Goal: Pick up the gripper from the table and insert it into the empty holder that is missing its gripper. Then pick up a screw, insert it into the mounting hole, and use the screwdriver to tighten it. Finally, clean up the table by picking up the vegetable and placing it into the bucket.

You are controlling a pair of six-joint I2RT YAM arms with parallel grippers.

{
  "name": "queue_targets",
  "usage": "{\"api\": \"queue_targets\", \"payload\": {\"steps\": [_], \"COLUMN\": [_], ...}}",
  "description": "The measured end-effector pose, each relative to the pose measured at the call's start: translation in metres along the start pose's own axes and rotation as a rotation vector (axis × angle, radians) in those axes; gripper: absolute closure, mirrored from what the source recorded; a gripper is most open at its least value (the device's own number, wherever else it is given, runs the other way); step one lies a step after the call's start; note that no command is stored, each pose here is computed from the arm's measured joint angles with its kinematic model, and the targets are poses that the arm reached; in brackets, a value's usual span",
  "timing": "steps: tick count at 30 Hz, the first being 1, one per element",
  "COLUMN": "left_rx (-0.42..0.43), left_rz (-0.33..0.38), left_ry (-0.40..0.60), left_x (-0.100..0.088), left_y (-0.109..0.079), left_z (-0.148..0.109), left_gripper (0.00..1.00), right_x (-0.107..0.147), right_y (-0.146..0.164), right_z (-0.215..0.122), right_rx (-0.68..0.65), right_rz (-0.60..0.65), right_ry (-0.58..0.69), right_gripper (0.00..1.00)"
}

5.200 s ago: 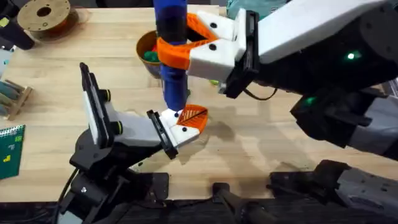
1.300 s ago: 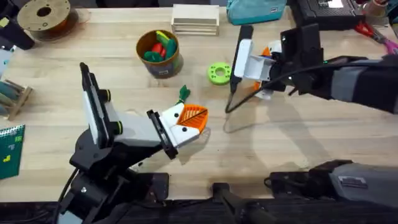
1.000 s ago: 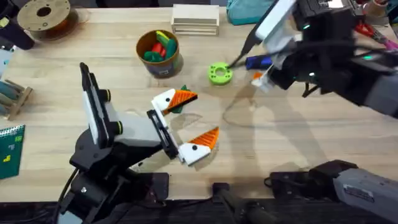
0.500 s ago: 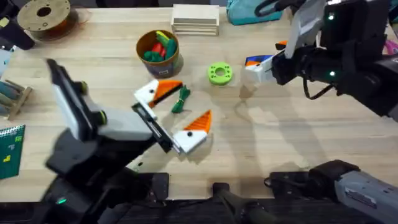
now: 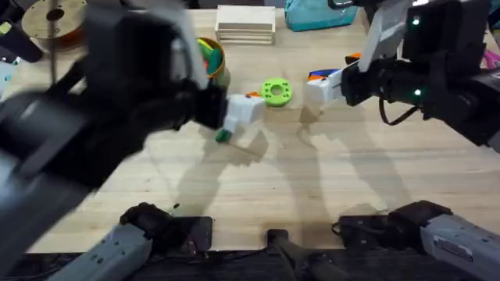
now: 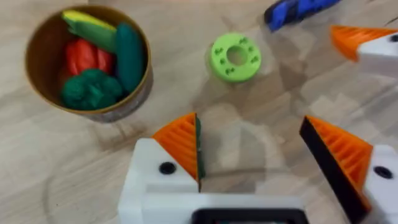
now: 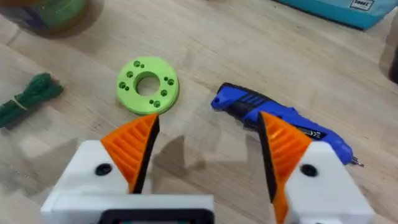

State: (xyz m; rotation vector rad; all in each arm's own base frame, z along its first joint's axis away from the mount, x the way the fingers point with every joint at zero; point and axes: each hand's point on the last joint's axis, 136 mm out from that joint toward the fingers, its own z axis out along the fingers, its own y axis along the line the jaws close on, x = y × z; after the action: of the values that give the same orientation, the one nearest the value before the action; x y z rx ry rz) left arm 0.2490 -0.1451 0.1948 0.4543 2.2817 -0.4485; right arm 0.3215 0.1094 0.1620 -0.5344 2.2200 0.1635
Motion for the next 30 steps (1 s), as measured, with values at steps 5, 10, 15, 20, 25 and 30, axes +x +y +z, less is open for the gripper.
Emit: {"api": "queue_targets", "payload": {"steps": [5,10,15,20,25,30], "left_rx": [-0.028,-0.049,-0.071,-0.110,-0.128,-0.148], "left_rz": [-0.036,-0.061,-0.105,-0.099,-0.082,-0.079], "left_ry": [0.246,0.408,0.479,0.528,0.591,0.605], "left_x": [0.033,0.066,0.082,0.095,0.111,0.115], "left_y": [0.010,0.018,0.022,0.026,0.026,0.029], "left_z": [0.041,0.068,0.082,0.093,0.104,0.108], "left_gripper": [0.014,0.014,0.014,0.014,0.013,0.289], "right_x": [0.000,0.000,0.000,0.000,0.000,0.000], "right_y": [0.000,0.000,0.000,0.000,0.000,0.000], "right_z": [0.000,0.000,0.000,0.000,0.000,0.000], "right_rx": [0.000,0.000,0.000,0.000,0.000,0.000], "right_rz": [0.003,0.015,0.022,0.022,0.022,0.022], "right_ry": [0.000,0.000,0.000,0.000,0.000,0.000], "right_gripper": [0.082,0.082,0.082,0.082,0.080,0.081]}}
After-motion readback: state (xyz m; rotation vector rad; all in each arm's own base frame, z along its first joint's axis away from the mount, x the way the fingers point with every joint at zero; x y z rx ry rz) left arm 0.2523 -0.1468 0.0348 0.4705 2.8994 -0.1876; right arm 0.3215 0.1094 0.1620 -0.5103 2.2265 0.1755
